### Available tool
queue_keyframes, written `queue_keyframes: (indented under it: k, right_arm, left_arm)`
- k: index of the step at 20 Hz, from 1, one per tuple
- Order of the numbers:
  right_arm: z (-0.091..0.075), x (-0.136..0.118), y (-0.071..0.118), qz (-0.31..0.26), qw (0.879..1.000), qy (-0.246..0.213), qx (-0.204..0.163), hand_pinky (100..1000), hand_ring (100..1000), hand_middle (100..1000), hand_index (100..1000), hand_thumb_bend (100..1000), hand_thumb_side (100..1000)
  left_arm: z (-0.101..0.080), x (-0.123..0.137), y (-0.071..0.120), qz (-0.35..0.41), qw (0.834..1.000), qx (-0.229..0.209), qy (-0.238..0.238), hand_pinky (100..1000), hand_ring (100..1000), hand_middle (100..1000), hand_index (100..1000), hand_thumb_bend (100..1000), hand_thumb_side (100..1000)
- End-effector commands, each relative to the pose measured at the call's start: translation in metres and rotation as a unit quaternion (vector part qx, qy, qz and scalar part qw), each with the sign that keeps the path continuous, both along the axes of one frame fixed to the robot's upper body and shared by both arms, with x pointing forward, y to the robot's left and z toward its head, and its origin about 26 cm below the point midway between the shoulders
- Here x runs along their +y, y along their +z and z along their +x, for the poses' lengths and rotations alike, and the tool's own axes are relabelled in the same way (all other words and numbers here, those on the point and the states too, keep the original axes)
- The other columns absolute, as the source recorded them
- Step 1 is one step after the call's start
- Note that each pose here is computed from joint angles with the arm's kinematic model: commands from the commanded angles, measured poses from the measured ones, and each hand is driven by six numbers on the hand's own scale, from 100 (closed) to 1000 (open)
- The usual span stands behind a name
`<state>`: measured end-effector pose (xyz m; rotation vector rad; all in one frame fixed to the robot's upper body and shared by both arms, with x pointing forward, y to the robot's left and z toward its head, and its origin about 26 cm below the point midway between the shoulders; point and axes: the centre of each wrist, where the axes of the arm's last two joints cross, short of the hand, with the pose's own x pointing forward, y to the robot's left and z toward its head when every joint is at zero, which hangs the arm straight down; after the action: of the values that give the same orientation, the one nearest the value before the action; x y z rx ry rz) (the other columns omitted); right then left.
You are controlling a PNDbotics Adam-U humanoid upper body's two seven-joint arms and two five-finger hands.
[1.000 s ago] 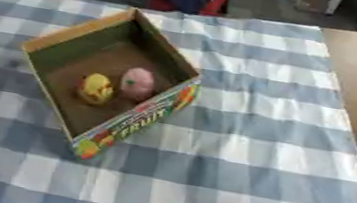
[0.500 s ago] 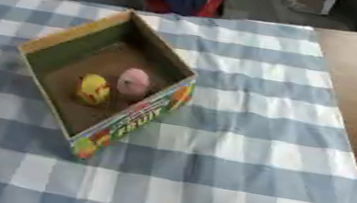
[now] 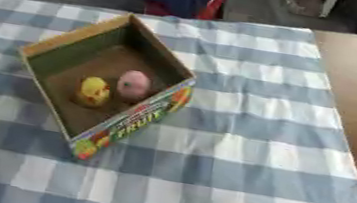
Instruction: Pick up objects on the table and place them in the box.
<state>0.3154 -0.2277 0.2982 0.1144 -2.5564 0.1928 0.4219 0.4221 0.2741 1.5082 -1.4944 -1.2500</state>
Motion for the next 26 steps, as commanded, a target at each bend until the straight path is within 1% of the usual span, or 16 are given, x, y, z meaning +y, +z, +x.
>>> queue_keyframes:
  k: [1, 2, 5, 8, 12, 17, 22, 26]
  right_arm:
    - [-0.005, 0.0, 0.008, -0.001, 1.0, 0.005, -0.015, 684, 716, 654, 855, 100, 980]
    - [-0.005, 0.001, 0.008, -0.002, 1.0, 0.006, -0.016, 683, 716, 654, 855, 100, 980]
    - [-0.005, 0.004, 0.009, -0.001, 1.0, 0.014, -0.017, 683, 716, 654, 855, 100, 978]
    - [-0.005, 0.007, 0.01, -0.001, 1.0, 0.022, -0.019, 683, 717, 654, 855, 100, 977]
    - [-0.005, 0.01, 0.01, -0.001, 0.999, 0.033, -0.021, 683, 717, 653, 854, 100, 976]
    - [-0.005, 0.015, 0.011, -0.003, 0.999, 0.045, -0.021, 683, 717, 652, 853, 100, 978]
    - [-0.005, 0.015, 0.01, -0.006, 0.999, 0.047, -0.017, 684, 716, 649, 854, 100, 983]
    - [-0.005, 0.016, 0.01, -0.008, 0.999, 0.048, -0.016, 684, 716, 649, 854, 100, 983]
  left_arm:
    - [-0.002, -0.019, 0.031, 0.006, 0.998, -0.052, -0.041, 100, 370, 246, 421, 100, 332]
    - [-0.001, -0.029, 0.035, 0.005, 0.996, -0.061, -0.058, 100, 370, 245, 421, 100, 226]
    - [0.004, -0.066, 0.046, -0.004, 0.99, -0.092, -0.108, 100, 366, 241, 415, 100, 221]
    - [0.008, -0.103, 0.053, -0.004, 0.982, -0.117, -0.149, 100, 368, 241, 415, 100, 222]
    - [0.012, -0.14, 0.054, 0.002, 0.974, -0.14, -0.18, 100, 371, 242, 416, 100, 223]
    - [0.016, -0.169, 0.049, 0.018, 0.965, -0.153, -0.213, 100, 361, 243, 407, 100, 232]
    - [0.02, -0.187, 0.031, 0.037, 0.958, -0.141, -0.247, 100, 353, 241, 409, 100, 235]
    - [0.025, -0.2, 0.017, 0.013, 0.947, -0.137, -0.29, 100, 367, 252, 417, 100, 221]
